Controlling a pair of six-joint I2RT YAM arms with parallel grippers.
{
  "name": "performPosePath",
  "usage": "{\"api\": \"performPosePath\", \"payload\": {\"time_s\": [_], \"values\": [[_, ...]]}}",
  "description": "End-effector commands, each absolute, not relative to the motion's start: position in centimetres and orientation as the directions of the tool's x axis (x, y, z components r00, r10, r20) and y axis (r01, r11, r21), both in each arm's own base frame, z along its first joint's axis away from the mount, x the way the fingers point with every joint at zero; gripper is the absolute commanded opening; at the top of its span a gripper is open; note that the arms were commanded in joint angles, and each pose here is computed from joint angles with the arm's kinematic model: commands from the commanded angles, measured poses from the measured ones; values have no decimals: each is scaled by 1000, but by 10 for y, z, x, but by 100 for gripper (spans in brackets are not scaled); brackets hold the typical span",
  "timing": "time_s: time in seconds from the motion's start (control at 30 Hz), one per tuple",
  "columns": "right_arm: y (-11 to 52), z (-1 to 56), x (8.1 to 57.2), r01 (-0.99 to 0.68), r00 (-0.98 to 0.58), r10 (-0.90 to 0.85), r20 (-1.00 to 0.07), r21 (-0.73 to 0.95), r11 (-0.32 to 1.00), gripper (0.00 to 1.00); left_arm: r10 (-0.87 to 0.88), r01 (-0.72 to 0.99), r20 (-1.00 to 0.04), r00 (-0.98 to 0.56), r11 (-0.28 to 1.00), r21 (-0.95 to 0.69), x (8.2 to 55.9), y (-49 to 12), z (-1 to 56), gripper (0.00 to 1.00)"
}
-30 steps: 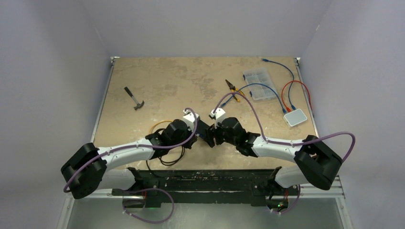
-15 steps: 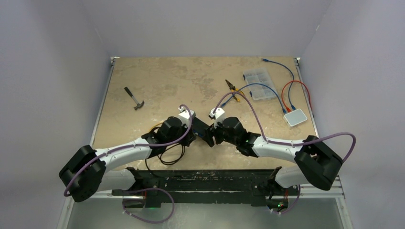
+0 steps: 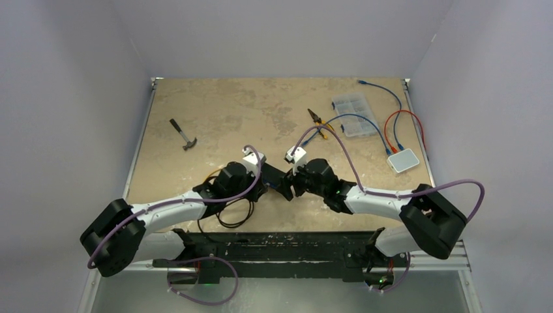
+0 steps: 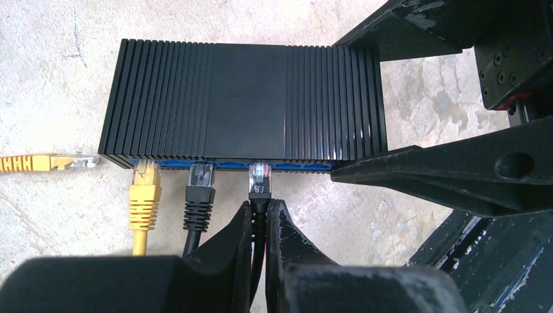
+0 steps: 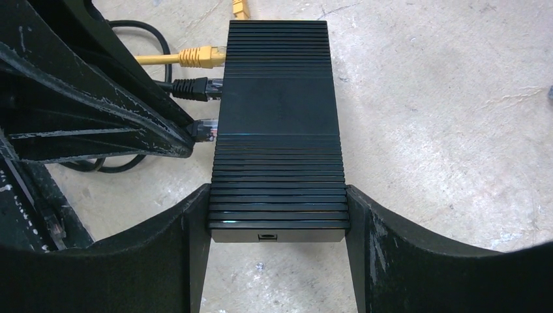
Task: Insert the plug into the switch port
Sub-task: Insert the connector into the switch port.
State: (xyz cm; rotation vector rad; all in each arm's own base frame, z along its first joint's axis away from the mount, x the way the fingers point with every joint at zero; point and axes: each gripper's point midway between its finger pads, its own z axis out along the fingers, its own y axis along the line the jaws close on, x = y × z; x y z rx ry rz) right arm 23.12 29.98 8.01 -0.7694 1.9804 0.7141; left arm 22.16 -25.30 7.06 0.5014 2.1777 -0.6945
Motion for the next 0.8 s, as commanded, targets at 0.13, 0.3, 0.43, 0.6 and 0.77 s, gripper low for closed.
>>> {"api": "performPosePath", "payload": {"time_s": [0.13,0.3,0.43,0.6,0.77], "values": [[354,118,164,-921,-356,-204,-912,306,242,0,-149,566,-888,-436,722,-399,261,-279,146,0],[365,113,146,-932,-354,-234,-906,319,172,0,-212,577,-889,-407,694,-430,267,-288,156,0],[373,108,134,-935,-355,-254,-900,333,124,0,-267,583,-889,-373,677,-448,270,-289,166,0],[376,101,121,-938,-346,-291,-892,339,75,0,-248,607,-925,-286,700,-376,275,-283,175,0],[376,101,123,-936,-351,-288,-891,340,90,0,-129,684,-951,-280,668,-292,263,-296,156,0]]}}
